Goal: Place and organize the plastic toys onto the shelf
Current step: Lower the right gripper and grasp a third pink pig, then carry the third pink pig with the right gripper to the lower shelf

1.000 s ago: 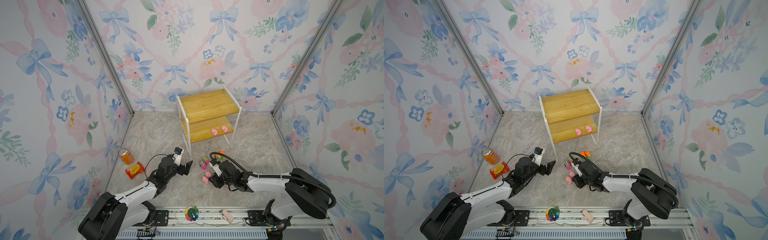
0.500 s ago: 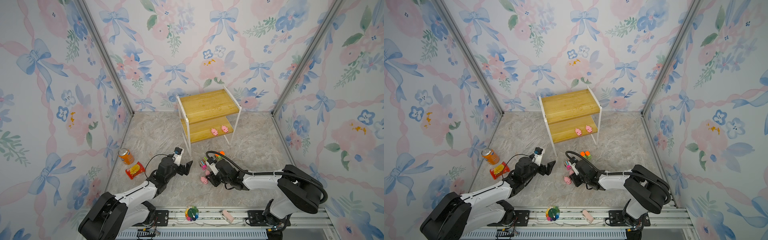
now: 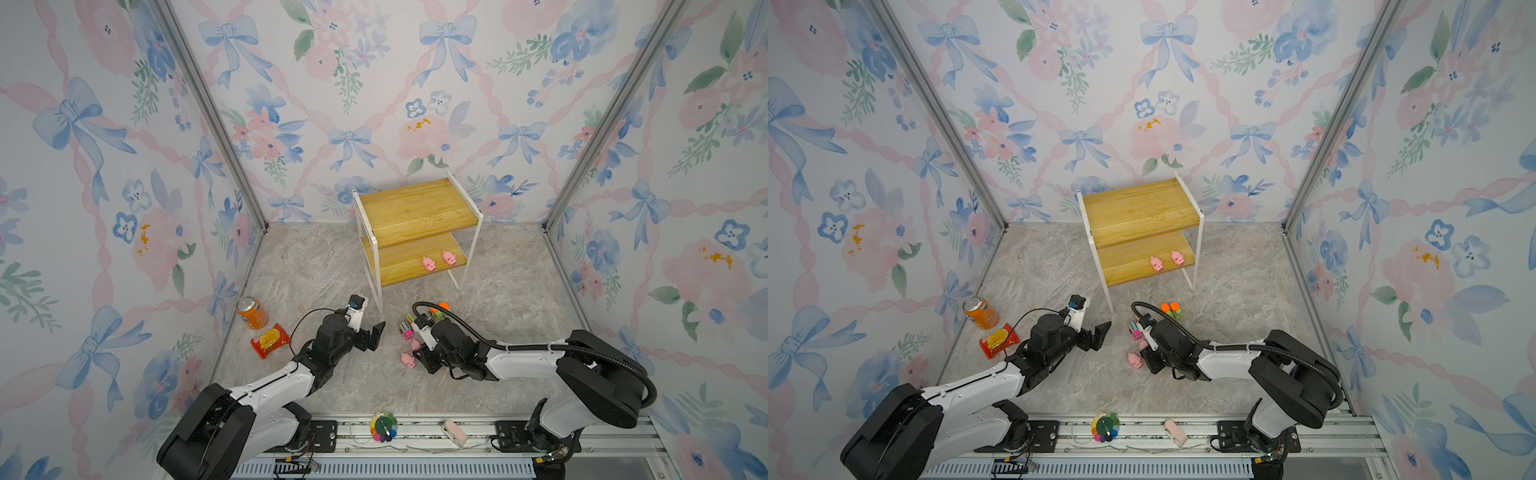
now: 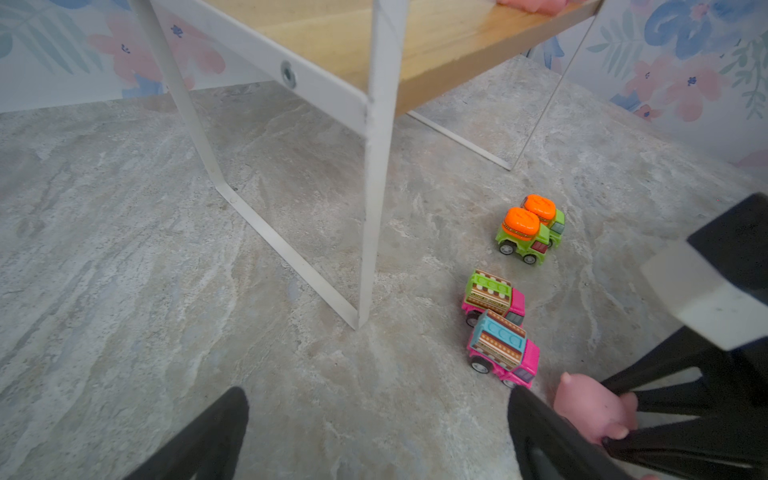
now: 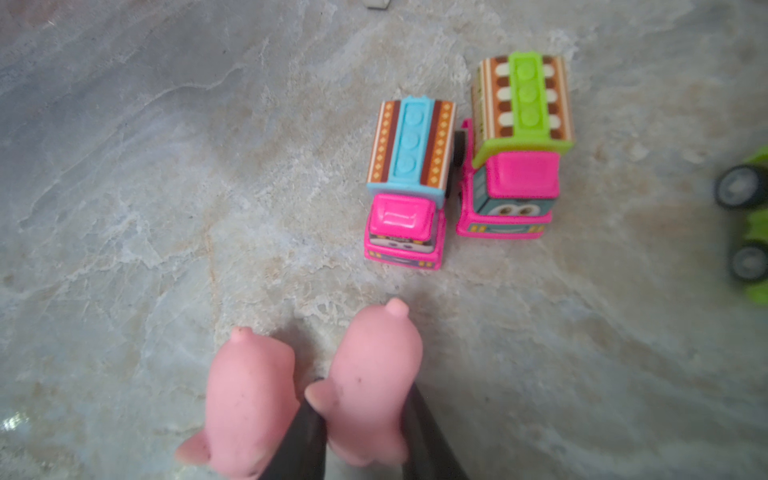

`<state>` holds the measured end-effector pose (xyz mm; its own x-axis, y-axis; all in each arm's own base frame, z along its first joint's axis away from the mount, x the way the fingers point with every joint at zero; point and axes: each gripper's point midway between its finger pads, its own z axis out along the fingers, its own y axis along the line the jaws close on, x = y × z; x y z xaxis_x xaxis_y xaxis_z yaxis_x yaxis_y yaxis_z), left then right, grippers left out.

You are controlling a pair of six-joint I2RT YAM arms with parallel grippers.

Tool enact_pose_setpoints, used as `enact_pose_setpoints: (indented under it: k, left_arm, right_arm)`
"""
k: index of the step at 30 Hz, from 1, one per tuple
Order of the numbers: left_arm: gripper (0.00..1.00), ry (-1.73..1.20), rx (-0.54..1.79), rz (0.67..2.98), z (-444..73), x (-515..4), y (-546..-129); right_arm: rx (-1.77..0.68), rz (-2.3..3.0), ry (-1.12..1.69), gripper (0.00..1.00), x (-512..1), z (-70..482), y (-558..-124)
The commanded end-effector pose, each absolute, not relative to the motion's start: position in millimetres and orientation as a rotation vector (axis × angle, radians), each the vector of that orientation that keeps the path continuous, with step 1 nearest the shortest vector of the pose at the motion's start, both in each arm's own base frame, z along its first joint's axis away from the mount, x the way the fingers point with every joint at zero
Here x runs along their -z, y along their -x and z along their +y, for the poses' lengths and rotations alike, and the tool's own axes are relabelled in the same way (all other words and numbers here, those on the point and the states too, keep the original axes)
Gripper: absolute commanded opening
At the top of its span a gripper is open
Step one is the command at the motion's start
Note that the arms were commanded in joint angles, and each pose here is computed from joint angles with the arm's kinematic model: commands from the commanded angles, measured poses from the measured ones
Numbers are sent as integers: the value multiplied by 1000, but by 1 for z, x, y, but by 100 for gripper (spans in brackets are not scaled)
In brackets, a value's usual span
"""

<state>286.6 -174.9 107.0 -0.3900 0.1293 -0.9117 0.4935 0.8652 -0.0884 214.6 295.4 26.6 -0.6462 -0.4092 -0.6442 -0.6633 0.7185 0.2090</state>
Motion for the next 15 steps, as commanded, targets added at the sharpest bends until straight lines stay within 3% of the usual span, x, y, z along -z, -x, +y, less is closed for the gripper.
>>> enact_pose_setpoints:
  k: [1, 8, 15]
  left_arm:
    - [98, -454, 406, 1941, -173, -110, -290]
    - [98, -456, 409, 1942, -173, -110, -290]
    - [98, -458, 412, 1943, -174, -110, -289]
  right_arm:
    - [-577, 2369, 812, 29, -30, 289, -208]
    - [-623, 2292, 792, 29, -68, 286, -213]
    - [-667, 2131, 773, 29, -139, 283, -235]
